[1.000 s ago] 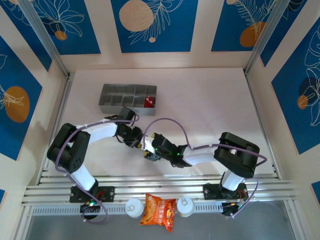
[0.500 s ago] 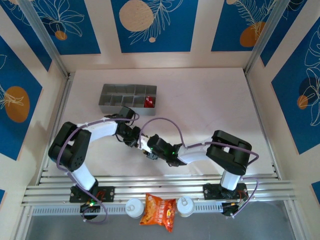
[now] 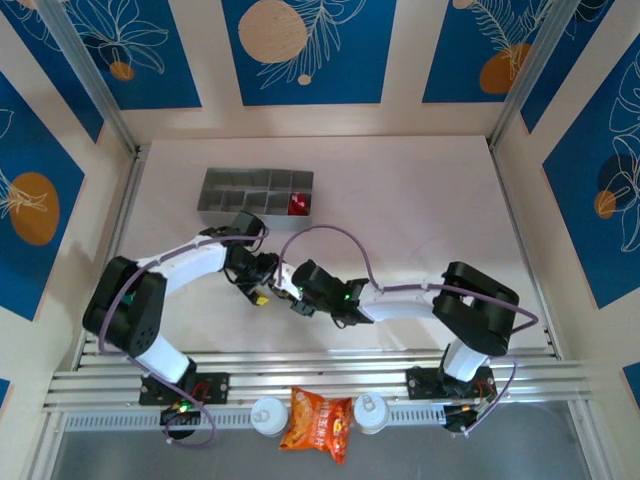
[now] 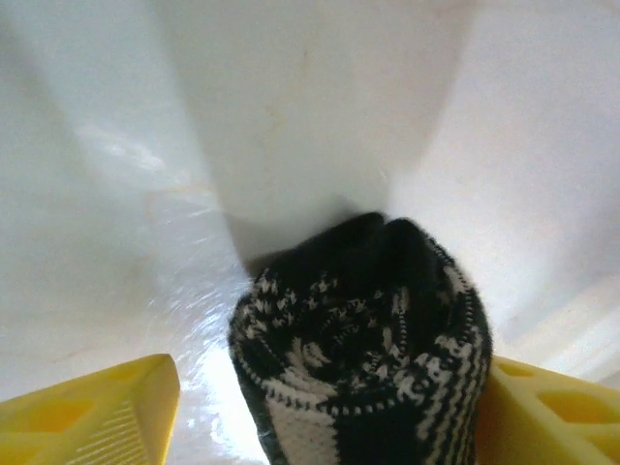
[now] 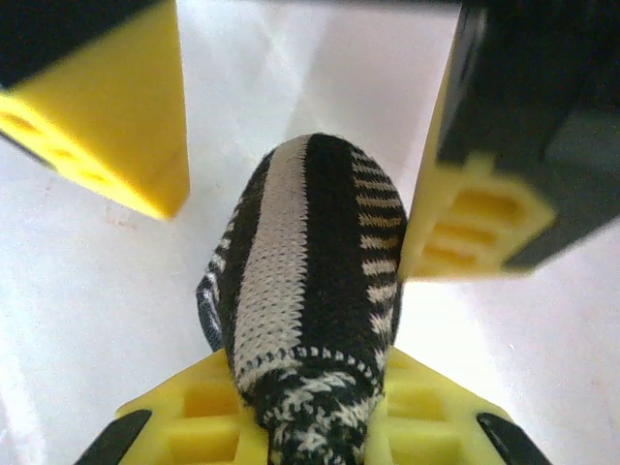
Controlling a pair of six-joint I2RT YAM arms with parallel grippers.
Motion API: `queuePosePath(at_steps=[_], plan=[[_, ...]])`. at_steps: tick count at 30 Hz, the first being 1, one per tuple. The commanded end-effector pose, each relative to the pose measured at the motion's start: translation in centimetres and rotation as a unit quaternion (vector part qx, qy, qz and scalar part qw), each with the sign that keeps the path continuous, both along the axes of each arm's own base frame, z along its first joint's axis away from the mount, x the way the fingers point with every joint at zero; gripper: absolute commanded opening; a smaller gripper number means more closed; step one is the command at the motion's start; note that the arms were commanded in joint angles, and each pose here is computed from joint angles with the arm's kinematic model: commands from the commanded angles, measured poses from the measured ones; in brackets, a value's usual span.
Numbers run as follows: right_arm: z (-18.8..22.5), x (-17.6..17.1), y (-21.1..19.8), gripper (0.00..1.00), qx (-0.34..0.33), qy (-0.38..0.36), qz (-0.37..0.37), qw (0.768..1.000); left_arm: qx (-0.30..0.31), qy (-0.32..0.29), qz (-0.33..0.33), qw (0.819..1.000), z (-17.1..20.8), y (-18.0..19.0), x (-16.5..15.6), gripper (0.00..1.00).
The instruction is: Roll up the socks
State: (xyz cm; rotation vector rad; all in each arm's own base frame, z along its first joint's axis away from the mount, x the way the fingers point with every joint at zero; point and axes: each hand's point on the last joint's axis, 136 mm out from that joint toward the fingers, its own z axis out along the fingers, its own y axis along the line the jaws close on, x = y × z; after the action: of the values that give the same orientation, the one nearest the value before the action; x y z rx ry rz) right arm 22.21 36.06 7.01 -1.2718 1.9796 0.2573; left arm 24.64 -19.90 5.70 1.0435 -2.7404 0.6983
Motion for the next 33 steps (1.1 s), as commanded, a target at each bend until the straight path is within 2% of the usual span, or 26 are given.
queuePosePath(at_steps=[1, 4, 9, 15, 20, 26, 33], plan=[[1.9, -0.3, -1.1, 0.0, -0.005, 0.04, -0.028, 0.999, 0.066, -0.044, 0.045, 0.996, 3.1, 3.2, 1.5, 0.84], [3.8, 0.1, -1.7, 0.0, -0.009, 0.05, -0.055, 0.997, 0.1, -0.095, 0.072, 0.988, 6.1, 5.1, 2.3, 0.89], [7.1, 2.5, -2.9, 0.0, -0.022, 0.05, -0.108, 0.993, 0.125, -0.157, 0.105, 0.974, 9.4, 7.6, 2.1, 0.89], [11.1, 8.7, -3.9, 0.0, -0.038, 0.069, -0.208, 0.975, 0.124, -0.193, 0.098, 0.968, 10.9, 9.2, -0.5, 0.89], [13.2, 13.1, -2.1, 0.0, -0.031, 0.066, -0.229, 0.971, 0.126, -0.224, 0.103, 0.961, 11.9, 11.0, -3.1, 0.88], [12.1, 17.7, -0.2, 0.0, -0.038, 0.067, -0.255, 0.964, 0.132, -0.226, 0.097, 0.96, 12.0, 12.5, -6.0, 0.86], [9.7, 20.1, 1.6, 0.0, -0.03, 0.1, -0.261, 0.96, 0.142, -0.228, 0.08, 0.96, 12.2, 14.2, -9.5, 0.86]])
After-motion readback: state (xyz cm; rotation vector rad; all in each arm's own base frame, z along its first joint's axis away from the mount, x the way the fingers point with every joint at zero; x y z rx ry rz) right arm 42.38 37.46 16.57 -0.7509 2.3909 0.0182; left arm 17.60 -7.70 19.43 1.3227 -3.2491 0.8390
